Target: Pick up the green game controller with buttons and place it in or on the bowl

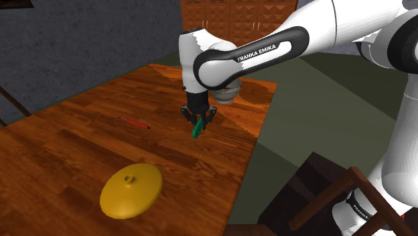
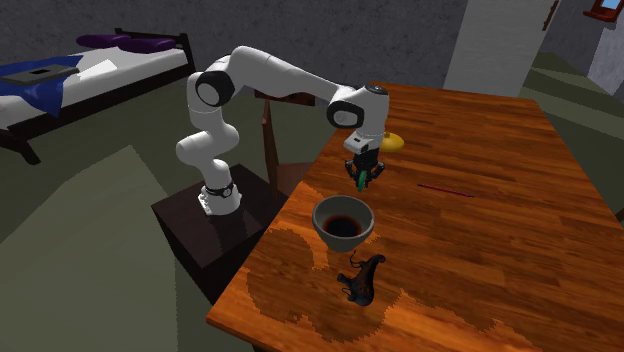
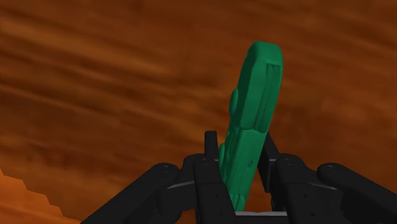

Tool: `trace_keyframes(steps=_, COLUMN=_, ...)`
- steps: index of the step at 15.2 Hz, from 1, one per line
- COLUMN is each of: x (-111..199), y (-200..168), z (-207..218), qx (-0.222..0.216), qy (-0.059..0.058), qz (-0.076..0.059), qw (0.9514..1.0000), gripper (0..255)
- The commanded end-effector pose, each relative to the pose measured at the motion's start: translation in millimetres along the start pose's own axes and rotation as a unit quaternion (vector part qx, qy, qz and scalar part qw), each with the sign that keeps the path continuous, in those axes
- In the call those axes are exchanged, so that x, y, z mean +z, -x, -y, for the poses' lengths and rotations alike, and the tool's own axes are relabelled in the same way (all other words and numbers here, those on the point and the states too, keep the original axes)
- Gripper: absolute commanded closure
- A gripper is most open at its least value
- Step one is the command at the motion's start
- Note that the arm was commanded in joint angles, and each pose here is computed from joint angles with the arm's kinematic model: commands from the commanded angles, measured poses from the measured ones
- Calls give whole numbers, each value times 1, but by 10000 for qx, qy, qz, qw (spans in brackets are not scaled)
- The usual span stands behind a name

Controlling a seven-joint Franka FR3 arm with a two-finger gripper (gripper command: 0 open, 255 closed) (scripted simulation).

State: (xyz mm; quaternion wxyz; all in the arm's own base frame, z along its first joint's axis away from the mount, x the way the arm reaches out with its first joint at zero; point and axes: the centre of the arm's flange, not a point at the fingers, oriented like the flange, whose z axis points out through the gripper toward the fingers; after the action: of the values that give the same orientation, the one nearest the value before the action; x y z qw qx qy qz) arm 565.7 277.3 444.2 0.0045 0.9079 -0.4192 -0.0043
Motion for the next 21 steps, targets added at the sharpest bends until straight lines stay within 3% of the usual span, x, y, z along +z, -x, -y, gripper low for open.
trace_keyframes(steps=1, x=0, y=0, z=0, qx=0, qy=0, qz=0, qw=10000, gripper=255)
trace_keyframes(steps=6, x=0, y=0, z=0, qx=0, qy=0, qz=0, qw=10000, gripper=255)
trace_keyframes(steps=21, x=-79, y=0, z=-1, qx=0, qy=0, qz=0, qw=10000, gripper=255)
